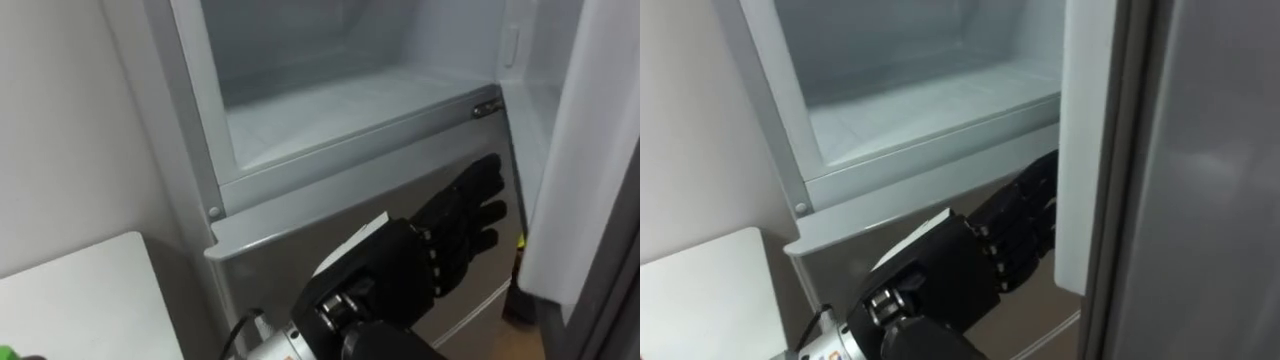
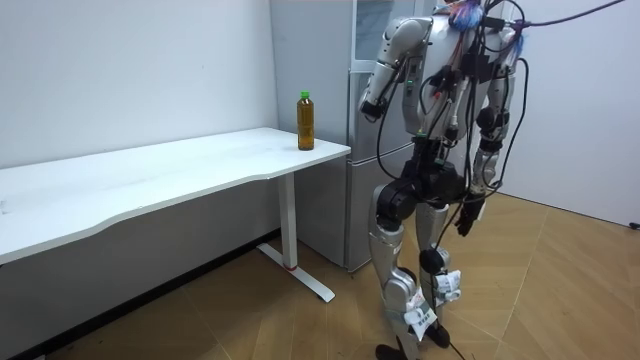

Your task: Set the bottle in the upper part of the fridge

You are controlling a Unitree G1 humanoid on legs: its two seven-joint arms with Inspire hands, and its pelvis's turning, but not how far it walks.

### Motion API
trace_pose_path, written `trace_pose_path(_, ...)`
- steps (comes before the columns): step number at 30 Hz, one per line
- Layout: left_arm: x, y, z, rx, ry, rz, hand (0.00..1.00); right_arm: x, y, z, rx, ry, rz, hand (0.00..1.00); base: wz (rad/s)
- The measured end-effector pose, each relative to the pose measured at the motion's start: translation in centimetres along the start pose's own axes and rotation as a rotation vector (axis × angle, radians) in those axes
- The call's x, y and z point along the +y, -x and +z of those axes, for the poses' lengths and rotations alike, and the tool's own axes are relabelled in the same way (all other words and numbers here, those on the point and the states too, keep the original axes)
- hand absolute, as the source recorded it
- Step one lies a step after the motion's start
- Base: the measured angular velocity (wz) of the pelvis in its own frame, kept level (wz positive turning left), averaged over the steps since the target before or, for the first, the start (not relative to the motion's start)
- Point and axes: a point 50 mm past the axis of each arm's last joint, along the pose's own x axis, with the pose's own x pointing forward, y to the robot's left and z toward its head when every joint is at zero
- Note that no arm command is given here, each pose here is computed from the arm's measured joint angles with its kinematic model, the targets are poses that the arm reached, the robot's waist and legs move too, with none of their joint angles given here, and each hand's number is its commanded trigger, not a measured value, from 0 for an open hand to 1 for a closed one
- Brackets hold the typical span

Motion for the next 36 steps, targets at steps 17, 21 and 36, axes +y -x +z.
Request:
trace_pose_path(17,-0.8,-1.2,-0.3,0.002,0.023,-0.051,0.00,-0.6,0.1,-0.9,0.090,0.027,-0.026,0.00,-0.12)
trace_pose_path(21,-0.5,-1.8,-0.3,0.012,0.015,-0.059,0.00,-0.6,0.1,-0.8,0.085,0.042,-0.026,0.00,-0.03)
trace_pose_path(36,0.3,-2.0,-1.1,0.051,0.028,-0.037,0.00,-0.8,0.1,-0.5,0.074,0.044,-0.038,0.00,-0.08)
